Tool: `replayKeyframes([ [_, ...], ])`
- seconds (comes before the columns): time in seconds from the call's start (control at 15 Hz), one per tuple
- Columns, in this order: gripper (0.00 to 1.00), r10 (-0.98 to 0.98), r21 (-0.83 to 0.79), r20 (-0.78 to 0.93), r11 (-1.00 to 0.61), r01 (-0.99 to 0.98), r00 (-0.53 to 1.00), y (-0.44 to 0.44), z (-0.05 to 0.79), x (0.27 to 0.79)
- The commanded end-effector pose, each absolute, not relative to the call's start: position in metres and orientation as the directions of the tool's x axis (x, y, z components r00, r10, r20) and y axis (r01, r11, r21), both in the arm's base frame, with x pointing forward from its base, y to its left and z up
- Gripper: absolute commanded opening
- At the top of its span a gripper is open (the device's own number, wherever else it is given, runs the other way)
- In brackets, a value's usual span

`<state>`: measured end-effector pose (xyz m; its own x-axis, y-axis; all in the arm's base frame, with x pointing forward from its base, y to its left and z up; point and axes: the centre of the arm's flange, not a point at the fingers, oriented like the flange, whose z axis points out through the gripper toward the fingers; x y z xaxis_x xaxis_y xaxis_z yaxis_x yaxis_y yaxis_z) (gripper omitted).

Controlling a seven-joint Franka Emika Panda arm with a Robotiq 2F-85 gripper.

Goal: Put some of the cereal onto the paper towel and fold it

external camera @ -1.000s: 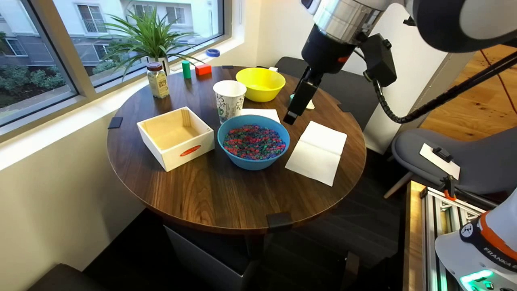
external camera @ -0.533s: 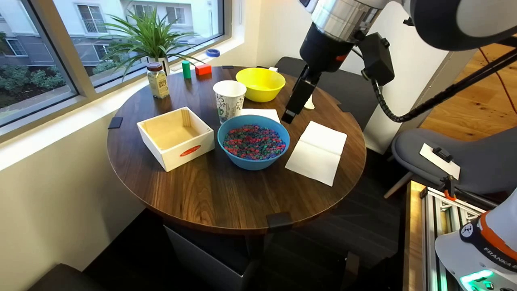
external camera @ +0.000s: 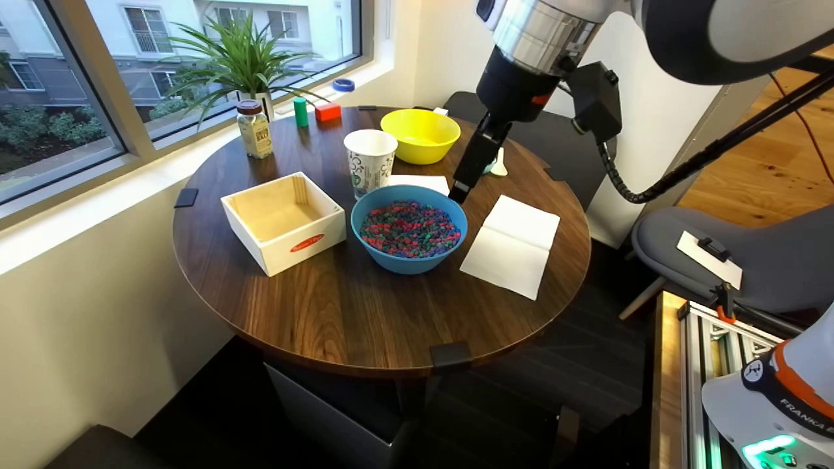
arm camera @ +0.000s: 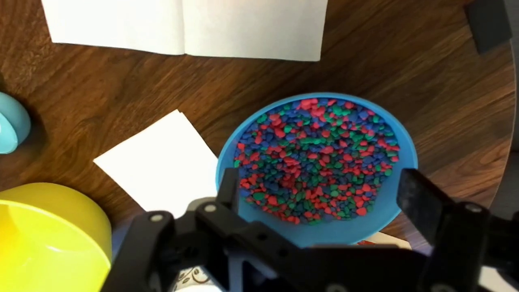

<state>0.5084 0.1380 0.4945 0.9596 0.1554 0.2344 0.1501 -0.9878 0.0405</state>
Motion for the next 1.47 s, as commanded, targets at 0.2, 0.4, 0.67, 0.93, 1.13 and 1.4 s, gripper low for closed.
replayKeyframes([
  [0.2,1.00,0.119,0.037,0.218,-0.993,0.113,0.969,0.135,0.467,0.532],
  [0.4,1.00,0.134,0.048,0.233,-0.991,0.127,0.963,0.135,0.456,0.544],
  [0.67,1.00,0.164,0.017,0.223,-0.986,0.164,0.961,0.144,0.438,0.561],
  [0.93,1.00,0.224,0.041,0.179,-0.975,0.220,0.958,0.164,0.418,0.578],
  [1.13,1.00,0.236,0.042,0.169,-0.972,0.232,0.957,0.171,0.411,0.588],
  [1.4,1.00,0.238,0.041,0.165,-0.971,0.235,0.957,0.172,0.407,0.596],
])
